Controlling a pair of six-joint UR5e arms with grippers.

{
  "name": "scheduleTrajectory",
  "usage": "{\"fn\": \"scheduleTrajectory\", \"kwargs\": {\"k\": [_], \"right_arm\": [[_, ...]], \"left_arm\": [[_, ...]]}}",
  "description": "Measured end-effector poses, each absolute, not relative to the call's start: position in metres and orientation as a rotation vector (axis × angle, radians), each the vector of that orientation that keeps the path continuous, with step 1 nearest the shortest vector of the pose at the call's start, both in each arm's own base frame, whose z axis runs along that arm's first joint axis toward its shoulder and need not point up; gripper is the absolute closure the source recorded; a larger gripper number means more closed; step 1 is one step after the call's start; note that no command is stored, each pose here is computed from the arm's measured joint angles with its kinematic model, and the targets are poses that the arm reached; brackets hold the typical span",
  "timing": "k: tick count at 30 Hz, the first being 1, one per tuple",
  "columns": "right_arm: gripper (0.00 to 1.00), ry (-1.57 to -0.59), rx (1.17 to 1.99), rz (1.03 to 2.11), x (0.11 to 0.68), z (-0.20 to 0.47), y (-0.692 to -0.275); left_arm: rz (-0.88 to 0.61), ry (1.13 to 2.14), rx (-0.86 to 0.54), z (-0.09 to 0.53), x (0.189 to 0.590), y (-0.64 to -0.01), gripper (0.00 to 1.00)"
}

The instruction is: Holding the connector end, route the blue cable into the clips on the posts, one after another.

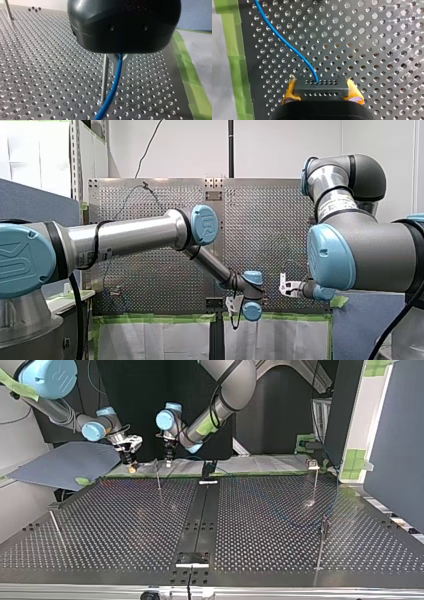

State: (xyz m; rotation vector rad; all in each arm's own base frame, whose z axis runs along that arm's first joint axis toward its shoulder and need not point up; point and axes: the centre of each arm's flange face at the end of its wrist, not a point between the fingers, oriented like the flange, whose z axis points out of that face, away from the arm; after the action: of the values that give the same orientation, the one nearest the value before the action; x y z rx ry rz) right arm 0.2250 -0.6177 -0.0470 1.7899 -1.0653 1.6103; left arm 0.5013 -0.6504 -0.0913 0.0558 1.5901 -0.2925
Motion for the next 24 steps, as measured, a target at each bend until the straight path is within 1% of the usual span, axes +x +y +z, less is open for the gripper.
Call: {"fn": "scheduleTrajectory", "kwargs": {"k": [8,17,20,24], "right_arm": [[1.0,-1.054,1.792,1.613,0.229,-0.04,-0.627],[1.0,-1.056,1.791,1.616,0.231,-0.039,-0.628],[1.0,-1.055,1.79,1.616,0.232,-0.039,-0.628],[1.0,-1.071,1.78,1.596,0.227,-0.04,-0.63]], "left_arm": [[-0.313,1.577,0.041,-0.083,0.511,-0.653,0.98],[-0.326,1.576,0.036,-0.083,0.523,-0.645,0.98],[-0.33,1.588,0.03,-0.083,0.525,-0.642,0.98],[-0.317,1.621,0.047,-0.087,0.515,-0.645,0.98]]}}
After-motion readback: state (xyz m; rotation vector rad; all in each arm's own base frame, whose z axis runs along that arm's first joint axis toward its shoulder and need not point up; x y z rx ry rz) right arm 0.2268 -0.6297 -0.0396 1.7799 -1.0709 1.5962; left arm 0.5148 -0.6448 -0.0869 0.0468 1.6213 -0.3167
